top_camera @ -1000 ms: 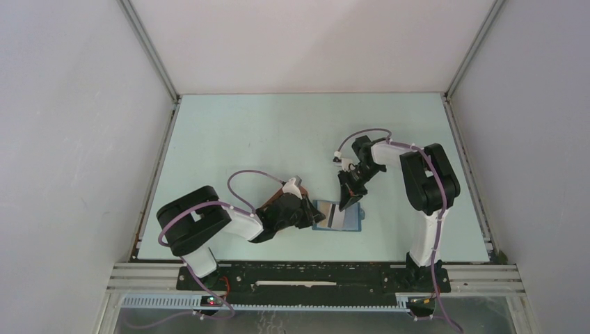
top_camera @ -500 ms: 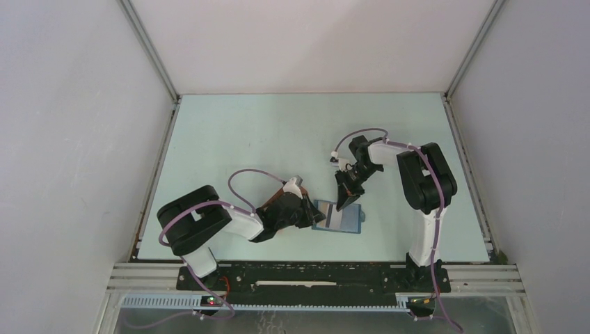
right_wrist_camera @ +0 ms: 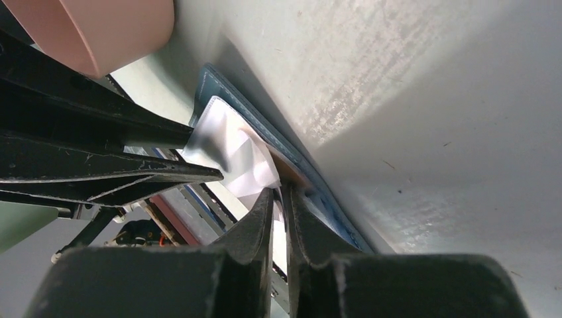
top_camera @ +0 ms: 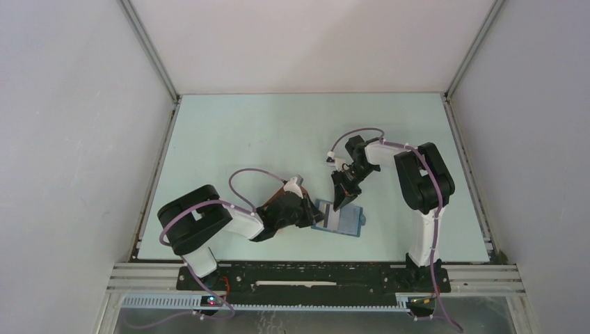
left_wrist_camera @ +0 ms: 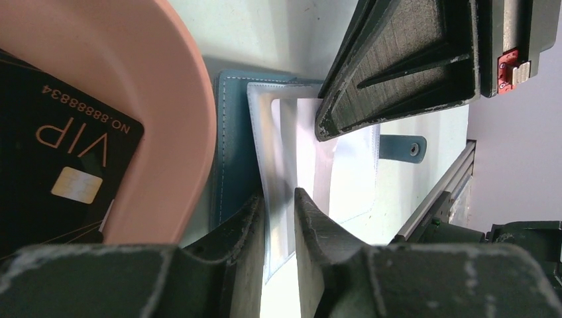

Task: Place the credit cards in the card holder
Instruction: Insert the credit card into the card holder.

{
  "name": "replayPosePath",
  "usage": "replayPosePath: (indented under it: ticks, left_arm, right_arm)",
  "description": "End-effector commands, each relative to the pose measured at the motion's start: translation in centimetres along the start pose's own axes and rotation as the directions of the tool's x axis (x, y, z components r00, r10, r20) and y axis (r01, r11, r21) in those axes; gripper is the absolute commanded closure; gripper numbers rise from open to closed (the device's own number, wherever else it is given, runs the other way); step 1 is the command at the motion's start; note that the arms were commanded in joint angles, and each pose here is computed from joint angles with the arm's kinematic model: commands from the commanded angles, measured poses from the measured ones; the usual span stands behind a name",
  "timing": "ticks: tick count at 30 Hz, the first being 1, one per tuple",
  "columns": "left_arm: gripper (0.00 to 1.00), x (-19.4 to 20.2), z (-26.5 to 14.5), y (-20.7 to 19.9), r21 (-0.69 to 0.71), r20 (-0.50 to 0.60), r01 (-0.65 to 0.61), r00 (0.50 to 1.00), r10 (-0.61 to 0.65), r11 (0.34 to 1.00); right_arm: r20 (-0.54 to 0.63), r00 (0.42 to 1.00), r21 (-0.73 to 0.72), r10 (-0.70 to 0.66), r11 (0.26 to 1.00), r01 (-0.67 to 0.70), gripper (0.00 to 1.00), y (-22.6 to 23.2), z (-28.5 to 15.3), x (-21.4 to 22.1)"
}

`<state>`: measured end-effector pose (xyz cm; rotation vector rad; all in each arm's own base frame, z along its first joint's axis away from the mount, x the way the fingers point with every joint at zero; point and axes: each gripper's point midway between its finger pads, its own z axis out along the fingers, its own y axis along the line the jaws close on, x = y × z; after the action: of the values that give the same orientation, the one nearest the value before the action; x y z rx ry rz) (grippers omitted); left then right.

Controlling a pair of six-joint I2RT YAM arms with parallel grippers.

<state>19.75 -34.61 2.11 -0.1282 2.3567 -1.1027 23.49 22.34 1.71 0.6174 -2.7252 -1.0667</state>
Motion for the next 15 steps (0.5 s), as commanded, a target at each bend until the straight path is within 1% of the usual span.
replayPosePath:
  ticks: [1,6,10,12,15]
  left_arm:
    - [0.73,1.1,0.6,2.9,-0.111,-0.049,-0.035,0.998,0.03,0.993]
    - [0.78,1.2,0.7,3.0,-0.116,-0.053,-0.04,0.998,0.034,0.993]
    - [0.92,1.4,0.8,3.2,-0.118,-0.064,-0.044,0.997,0.037,0.992]
    - [0.97,1.4,0.8,3.3,-0.12,-0.064,-0.043,0.997,0.036,0.992]
    - [1.0,1.3,0.7,3.6,-0.125,-0.061,-0.043,0.998,0.036,0.991]
  right_arm:
    - [-0.022,0.999,0.014,-0.039,0.999,0.04,0.83,0.1,1.1,-0.1]
    - [0.007,0.998,0.011,-0.06,0.998,0.06,0.75,0.2,0.2,-0.4]
    - [0.022,0.996,0.014,-0.085,0.996,0.085,0.69,0.5,-0.4,-0.6]
    - [0.027,0.995,0.018,-0.097,0.995,0.097,0.64,0.5,-0.6,-0.7]
    - [0.04,0.992,0.028,-0.117,0.993,0.116,0.54,0.6,-1.1,-0.8]
